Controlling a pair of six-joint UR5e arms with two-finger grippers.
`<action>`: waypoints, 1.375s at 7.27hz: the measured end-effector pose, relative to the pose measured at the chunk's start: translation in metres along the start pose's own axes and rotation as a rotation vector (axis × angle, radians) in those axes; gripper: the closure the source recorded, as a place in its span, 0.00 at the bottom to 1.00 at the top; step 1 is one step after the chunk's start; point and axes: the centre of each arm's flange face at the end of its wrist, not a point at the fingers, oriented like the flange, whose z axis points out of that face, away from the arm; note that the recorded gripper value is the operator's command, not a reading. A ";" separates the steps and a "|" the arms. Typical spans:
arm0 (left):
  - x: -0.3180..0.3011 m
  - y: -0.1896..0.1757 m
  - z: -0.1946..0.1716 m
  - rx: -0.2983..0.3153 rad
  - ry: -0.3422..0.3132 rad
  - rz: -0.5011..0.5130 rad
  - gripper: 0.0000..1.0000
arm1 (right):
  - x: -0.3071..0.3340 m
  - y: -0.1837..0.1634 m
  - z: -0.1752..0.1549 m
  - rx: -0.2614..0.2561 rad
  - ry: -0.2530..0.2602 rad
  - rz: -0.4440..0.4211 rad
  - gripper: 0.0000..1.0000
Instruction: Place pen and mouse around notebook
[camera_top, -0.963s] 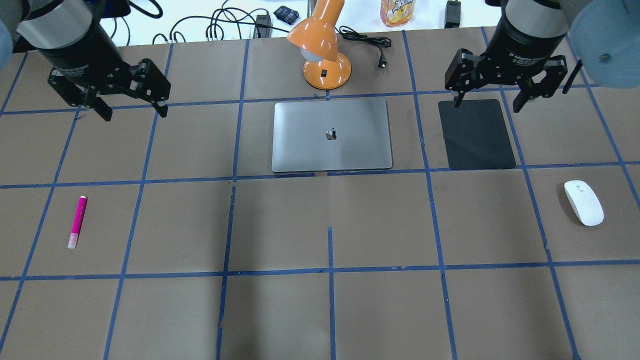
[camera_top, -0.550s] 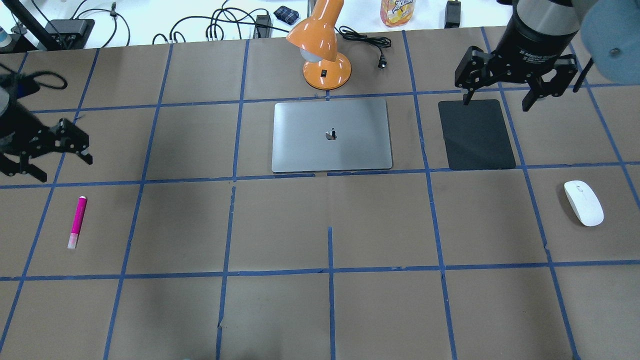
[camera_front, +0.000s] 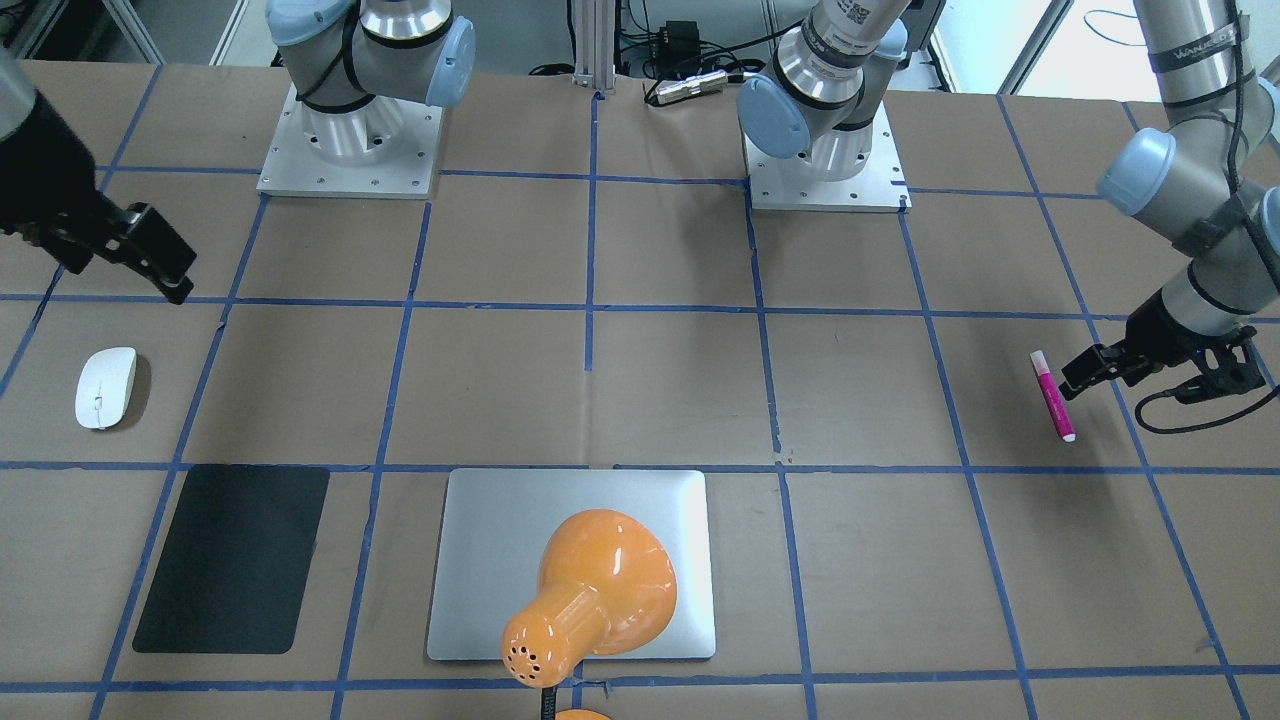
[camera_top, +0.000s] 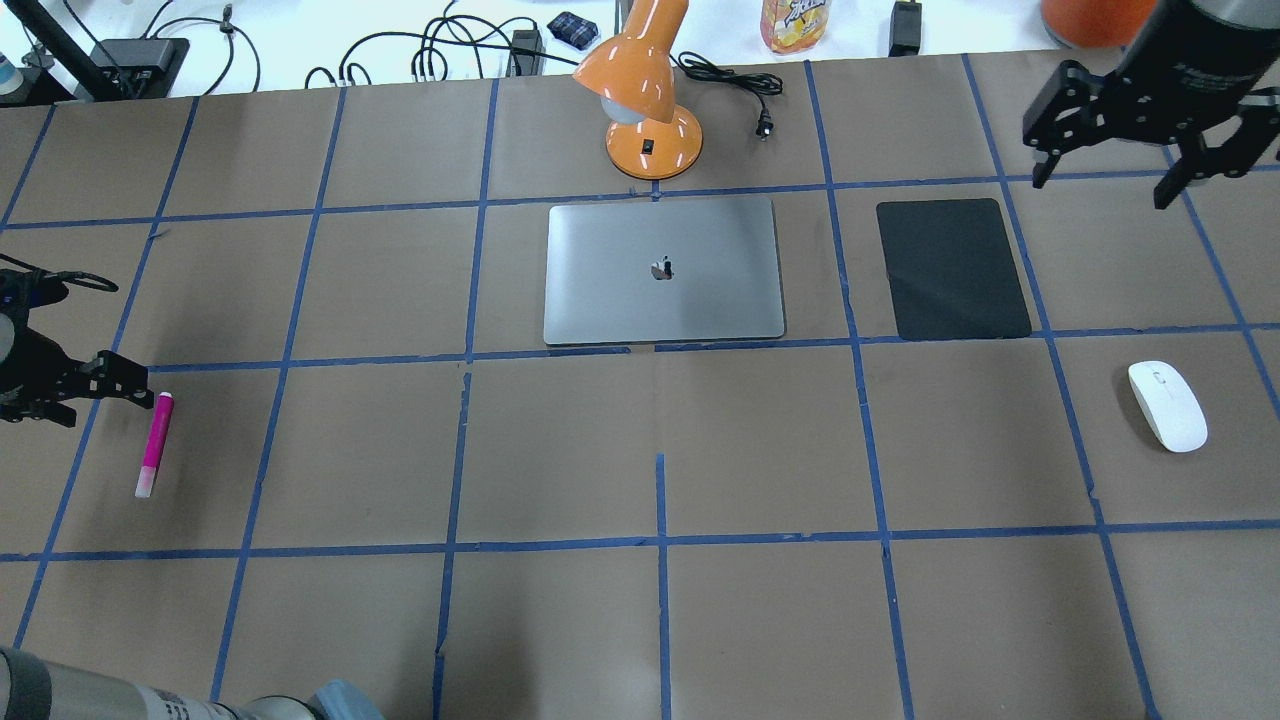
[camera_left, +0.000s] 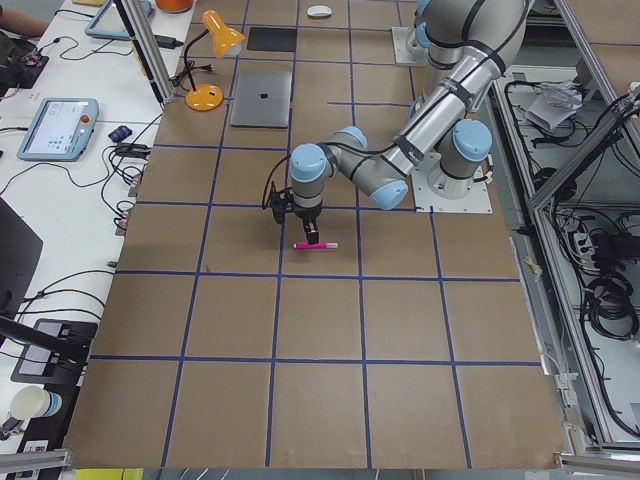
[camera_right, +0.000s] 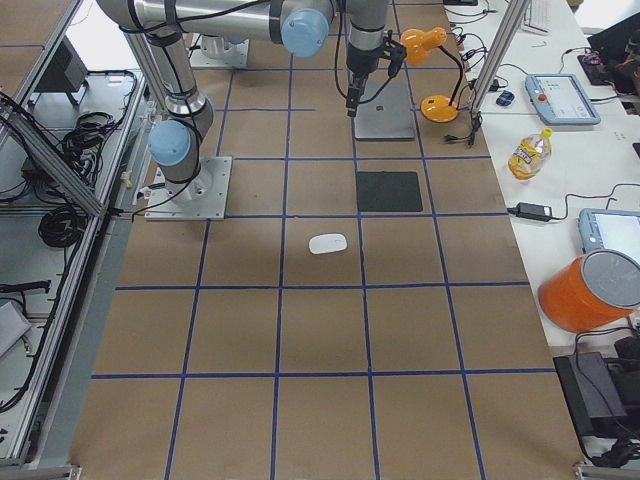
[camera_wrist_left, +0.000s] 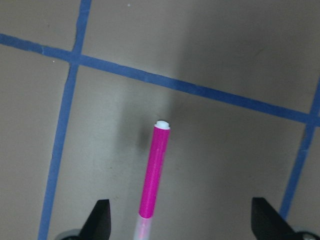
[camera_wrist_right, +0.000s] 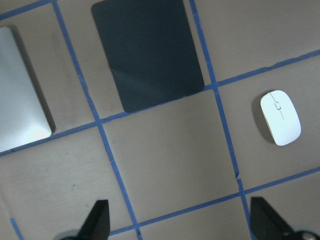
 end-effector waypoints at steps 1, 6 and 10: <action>-0.005 0.000 0.014 -0.006 0.004 -0.004 0.04 | 0.037 -0.015 0.024 -0.004 0.001 -0.045 0.00; 0.007 -0.003 0.046 -0.045 0.025 -0.070 0.87 | 0.185 0.011 0.239 0.086 -0.029 -0.402 0.00; 0.019 -0.001 0.038 -0.051 0.019 -0.056 1.00 | 0.209 0.002 0.306 0.104 -0.086 -0.528 0.00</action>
